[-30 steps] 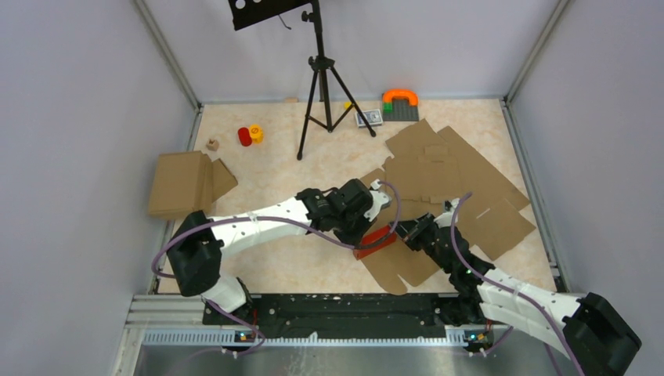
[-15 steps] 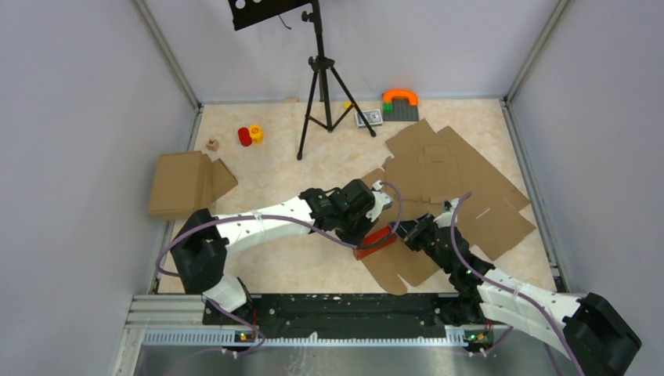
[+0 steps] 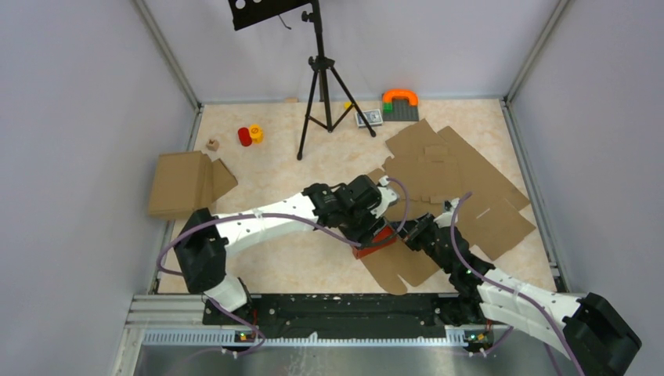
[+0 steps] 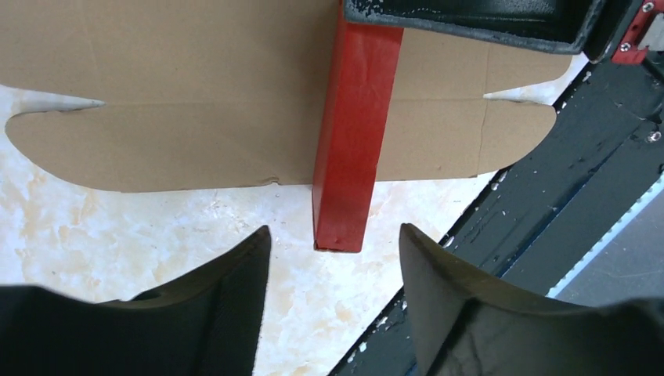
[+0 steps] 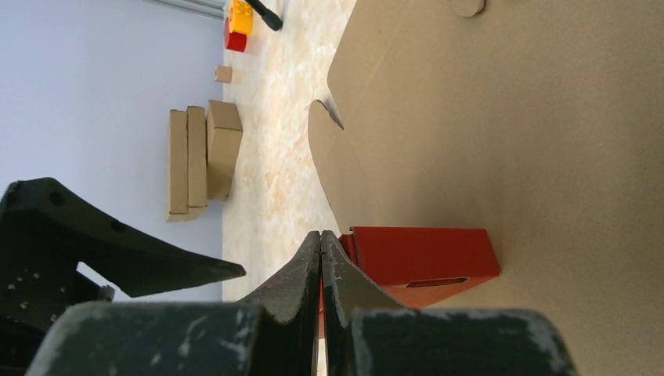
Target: Fold the paper box
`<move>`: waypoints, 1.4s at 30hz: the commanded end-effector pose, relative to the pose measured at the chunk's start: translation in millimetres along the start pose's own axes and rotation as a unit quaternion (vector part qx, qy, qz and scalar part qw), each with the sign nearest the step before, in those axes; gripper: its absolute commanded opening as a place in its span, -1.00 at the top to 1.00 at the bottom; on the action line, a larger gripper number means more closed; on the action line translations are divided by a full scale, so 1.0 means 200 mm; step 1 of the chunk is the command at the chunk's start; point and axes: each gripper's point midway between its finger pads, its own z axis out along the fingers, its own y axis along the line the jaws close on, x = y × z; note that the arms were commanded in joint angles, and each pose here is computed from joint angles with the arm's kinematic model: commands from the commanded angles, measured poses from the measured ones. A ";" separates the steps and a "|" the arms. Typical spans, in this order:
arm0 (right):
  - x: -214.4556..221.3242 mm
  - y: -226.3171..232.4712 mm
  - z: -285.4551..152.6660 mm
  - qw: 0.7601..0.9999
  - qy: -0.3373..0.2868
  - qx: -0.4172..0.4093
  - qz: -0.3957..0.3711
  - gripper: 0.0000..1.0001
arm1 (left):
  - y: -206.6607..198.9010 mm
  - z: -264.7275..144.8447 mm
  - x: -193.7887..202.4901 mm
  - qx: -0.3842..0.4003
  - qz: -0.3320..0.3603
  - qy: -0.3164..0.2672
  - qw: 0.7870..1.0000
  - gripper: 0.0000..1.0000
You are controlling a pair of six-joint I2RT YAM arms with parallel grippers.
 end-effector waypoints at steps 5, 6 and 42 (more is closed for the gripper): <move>0.14 -0.43 -0.09 0.987 0.057 0.136 -0.056 1.00 | -0.04 0.14 0.03 0.011 0.040 0.032 0.999 -0.04; 0.14 -0.44 -0.09 0.987 0.059 0.138 -0.057 1.00 | -0.04 0.16 0.04 0.014 0.040 0.036 0.998 0.07; -0.01 -0.12 -0.05 0.995 0.023 0.056 -0.079 1.00 | -0.05 0.22 0.12 0.025 0.040 0.065 0.997 0.66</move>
